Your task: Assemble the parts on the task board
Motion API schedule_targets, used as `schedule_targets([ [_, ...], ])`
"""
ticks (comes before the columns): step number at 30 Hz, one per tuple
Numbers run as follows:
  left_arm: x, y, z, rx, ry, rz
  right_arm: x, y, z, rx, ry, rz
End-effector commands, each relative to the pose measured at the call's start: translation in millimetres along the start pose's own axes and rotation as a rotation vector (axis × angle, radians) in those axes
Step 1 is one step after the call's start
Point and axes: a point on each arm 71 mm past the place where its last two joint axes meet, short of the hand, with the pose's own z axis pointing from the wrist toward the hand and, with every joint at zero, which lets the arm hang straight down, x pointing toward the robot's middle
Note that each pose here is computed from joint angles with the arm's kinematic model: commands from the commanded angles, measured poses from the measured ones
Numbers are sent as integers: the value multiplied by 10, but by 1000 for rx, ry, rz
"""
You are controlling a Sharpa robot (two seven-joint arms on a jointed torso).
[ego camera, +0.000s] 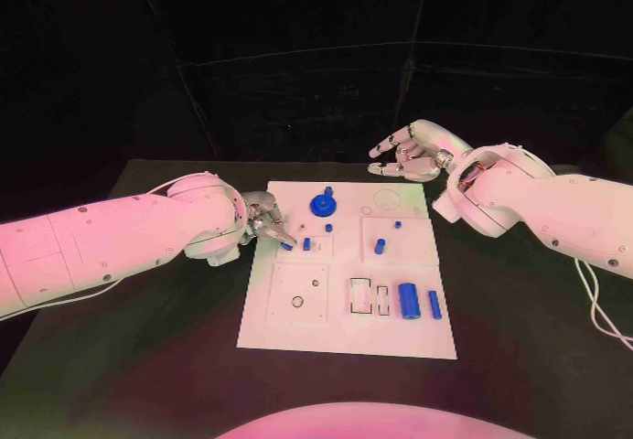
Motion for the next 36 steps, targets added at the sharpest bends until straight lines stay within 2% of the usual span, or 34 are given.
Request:
schedule_targets([
  [1,22,4,-1,-10,22,26,-7,17,2,-10,2,0],
  [18,31,-41,19,-9,22,28,-6,19,3,-11,2,0],
  [36,46,-71,64,-39,47,49,-4,23,4,-12,1,0],
])
